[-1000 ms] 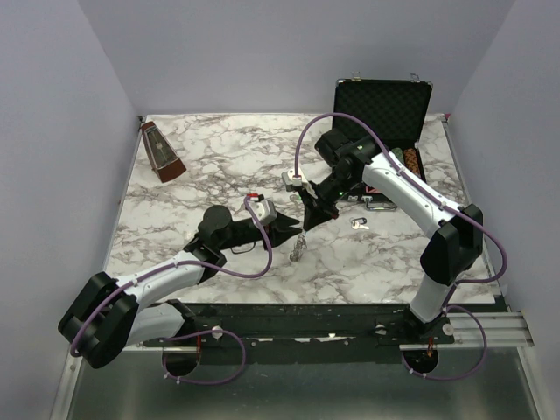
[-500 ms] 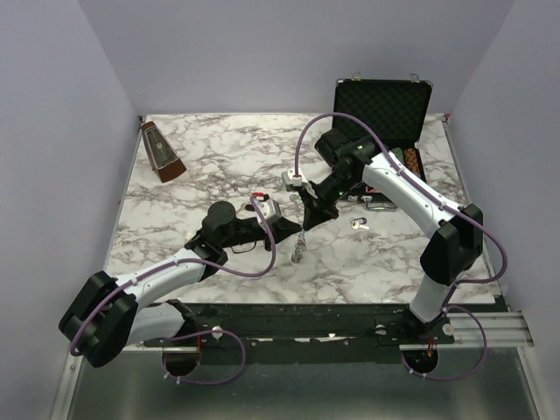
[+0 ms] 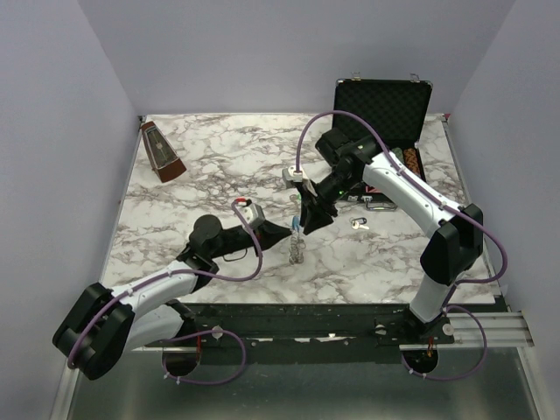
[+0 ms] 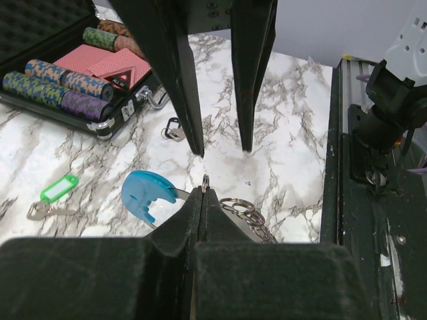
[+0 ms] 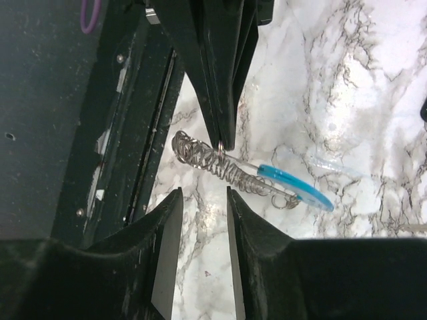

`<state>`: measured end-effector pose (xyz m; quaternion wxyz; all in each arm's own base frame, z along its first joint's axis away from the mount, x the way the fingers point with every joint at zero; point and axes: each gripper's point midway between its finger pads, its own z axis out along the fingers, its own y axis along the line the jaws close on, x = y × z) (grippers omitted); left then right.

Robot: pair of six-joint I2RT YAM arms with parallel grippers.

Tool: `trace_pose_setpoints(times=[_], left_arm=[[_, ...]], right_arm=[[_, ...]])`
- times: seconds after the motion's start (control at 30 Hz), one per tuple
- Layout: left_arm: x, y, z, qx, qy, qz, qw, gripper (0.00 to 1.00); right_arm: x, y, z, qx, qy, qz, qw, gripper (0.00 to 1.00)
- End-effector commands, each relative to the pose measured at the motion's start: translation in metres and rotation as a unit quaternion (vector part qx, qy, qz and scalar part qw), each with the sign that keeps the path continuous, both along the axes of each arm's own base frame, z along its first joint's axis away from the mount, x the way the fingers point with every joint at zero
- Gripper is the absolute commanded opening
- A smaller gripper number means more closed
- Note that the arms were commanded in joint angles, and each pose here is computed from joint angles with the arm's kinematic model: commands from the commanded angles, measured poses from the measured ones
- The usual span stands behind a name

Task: Put the keys on the keyring

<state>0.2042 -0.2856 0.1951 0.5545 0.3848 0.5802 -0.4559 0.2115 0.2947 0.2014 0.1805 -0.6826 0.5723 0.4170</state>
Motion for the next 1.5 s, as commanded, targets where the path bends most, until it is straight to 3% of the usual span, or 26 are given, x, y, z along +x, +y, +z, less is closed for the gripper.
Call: trace_pose_setpoints(times=[0.0, 0.2, 0.37, 1.2, 1.47], left_arm=[[-0.01, 0.017, 0.04, -0.098, -0.053, 0.023, 0.993, 0.0], [-0.022, 0.027, 0.047, -0.144, -0.058, 0.019, 0.988, 0.0], [-0.03, 0.027, 0.051, -0.17, -0.054, 0.001, 0.984, 0.0], [-0.035, 0.019, 0.05, -0.173, -0.024, -0.037, 0.984, 0.0], [-0.032, 0.019, 0.05, -0.171, -0.019, -0.032, 0.985, 0.0]], right_arm=[[-0.011, 0.004, 0.016, 0.054, 0.028, 0.007, 0.998, 0.42], [-0.034, 0.012, 0.015, 0.146, 0.054, 0.054, 0.986, 0.44], [-0.036, 0.016, 0.016, 0.171, 0.065, 0.062, 0.981, 0.45], [-0.02, 0.026, 0.005, 0.147, 0.094, 0.018, 0.985, 0.45], [-0.022, 0.028, -0.005, 0.136, 0.111, 0.014, 0.984, 0.37]])
